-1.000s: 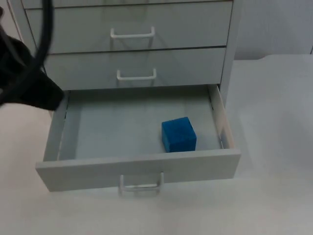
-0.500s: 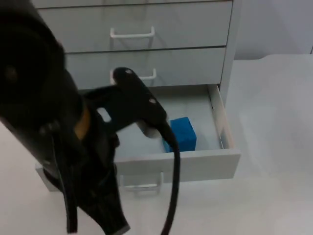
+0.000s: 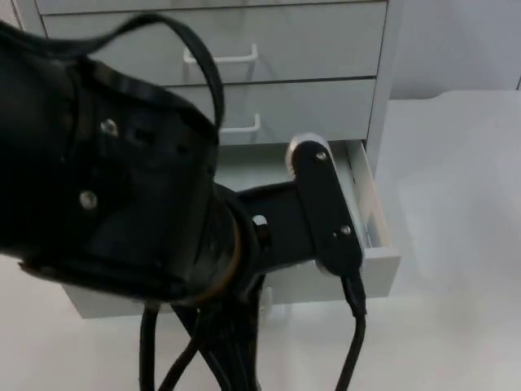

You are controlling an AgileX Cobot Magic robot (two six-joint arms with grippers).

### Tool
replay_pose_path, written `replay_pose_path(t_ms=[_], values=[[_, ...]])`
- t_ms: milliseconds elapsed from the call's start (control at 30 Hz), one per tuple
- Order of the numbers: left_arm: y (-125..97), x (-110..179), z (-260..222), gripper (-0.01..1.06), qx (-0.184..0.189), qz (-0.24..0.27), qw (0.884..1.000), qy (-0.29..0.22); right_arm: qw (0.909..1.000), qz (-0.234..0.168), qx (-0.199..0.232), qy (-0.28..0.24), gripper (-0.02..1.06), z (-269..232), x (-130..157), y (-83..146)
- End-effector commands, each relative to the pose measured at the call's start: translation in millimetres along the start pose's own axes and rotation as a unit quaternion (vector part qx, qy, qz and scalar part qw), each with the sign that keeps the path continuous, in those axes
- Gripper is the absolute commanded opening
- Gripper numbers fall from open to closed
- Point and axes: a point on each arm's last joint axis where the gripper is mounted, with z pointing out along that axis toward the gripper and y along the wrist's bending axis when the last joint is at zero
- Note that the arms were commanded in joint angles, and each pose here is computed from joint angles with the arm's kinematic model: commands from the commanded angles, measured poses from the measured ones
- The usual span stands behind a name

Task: Open the drawer with the left hand, place the block into the drawer with the right hand, then close the drawer with the left hand.

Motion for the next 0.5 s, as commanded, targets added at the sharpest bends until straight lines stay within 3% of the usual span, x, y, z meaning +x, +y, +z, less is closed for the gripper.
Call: replay_pose_path(t_ms=[0, 133, 467], values=[[-4, -2, 3, 0.00, 0.002, 0.009, 1.000, -0.009, 1.0000, -0.004, 0.004, -0.006, 0.70, -2, 1, -2], [-8, -3, 13, 0.00, 0.005, 0.034, 0.999, -0.011, 1.0000, -0.004, 0.004, -0.007, 0.70, -2, 0, -2], [-15, -1, 41, 0.00, -0.033, 0.065, 0.997, 0.010, 0.9999, -0.004, 0.004, -0.010, 0.70, -2, 0, -2]])
